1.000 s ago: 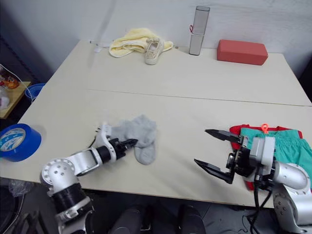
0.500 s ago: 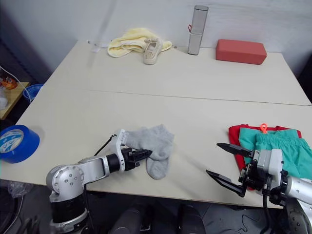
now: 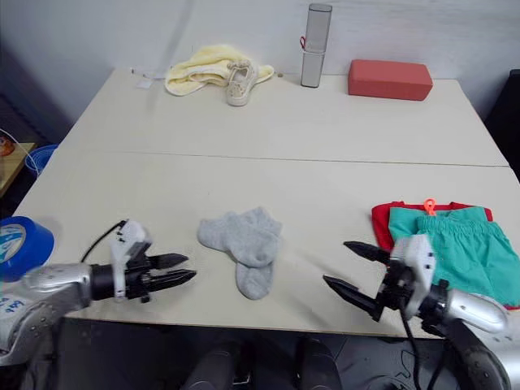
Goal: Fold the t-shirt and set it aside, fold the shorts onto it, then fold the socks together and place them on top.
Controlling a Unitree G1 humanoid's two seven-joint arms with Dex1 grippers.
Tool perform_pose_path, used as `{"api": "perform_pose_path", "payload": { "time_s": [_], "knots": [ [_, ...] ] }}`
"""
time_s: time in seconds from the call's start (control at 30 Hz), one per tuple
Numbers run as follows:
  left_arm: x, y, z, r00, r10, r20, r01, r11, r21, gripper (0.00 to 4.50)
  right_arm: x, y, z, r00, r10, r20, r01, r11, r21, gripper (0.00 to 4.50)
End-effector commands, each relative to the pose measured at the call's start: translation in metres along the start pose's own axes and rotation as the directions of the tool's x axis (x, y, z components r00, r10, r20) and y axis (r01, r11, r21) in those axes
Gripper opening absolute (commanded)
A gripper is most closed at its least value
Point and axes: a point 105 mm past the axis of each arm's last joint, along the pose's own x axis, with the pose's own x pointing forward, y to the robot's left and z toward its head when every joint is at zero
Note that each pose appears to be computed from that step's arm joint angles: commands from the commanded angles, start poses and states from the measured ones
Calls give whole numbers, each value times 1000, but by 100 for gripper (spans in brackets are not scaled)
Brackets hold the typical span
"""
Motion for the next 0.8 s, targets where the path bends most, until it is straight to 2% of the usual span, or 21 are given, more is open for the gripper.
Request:
{"api": "perform_pose_path", "payload": {
  "time_s": [0.03,0.1,0.2,0.3,0.4,0.5,0.67,0.8],
  "knots": [
    [1,19,20,994,-5,108,-14,984,176,369,21,17,-5,997,47,-54,-43,997,64,450],
    [9,29,31,988,-32,151,-4,974,229,429,31,21,-16,991,54,-120,-42,994,98,450],
    [21,28,41,974,-158,163,103,948,300,429,44,26,-24,984,65,-166,-47,993,109,450],
    [41,46,55,973,-142,183,79,946,315,429,63,28,-35,977,48,-207,-24,993,117,450],
    [61,51,67,966,-184,183,117,938,327,429,81,25,-36,979,7,-202,19,992,125,450],
    [96,62,79,971,-199,129,155,944,291,429,92,29,-42,975,-19,-223,53,988,147,450],
    [128,75,83,986,-162,46,147,963,226,429,99,31,-48,960,-62,-272,99,987,124,450],
    [149,75,83,988,-152,-10,150,966,212,429,99,28,-51,946,-99,-309,131,988,84,450]
  ]
}}
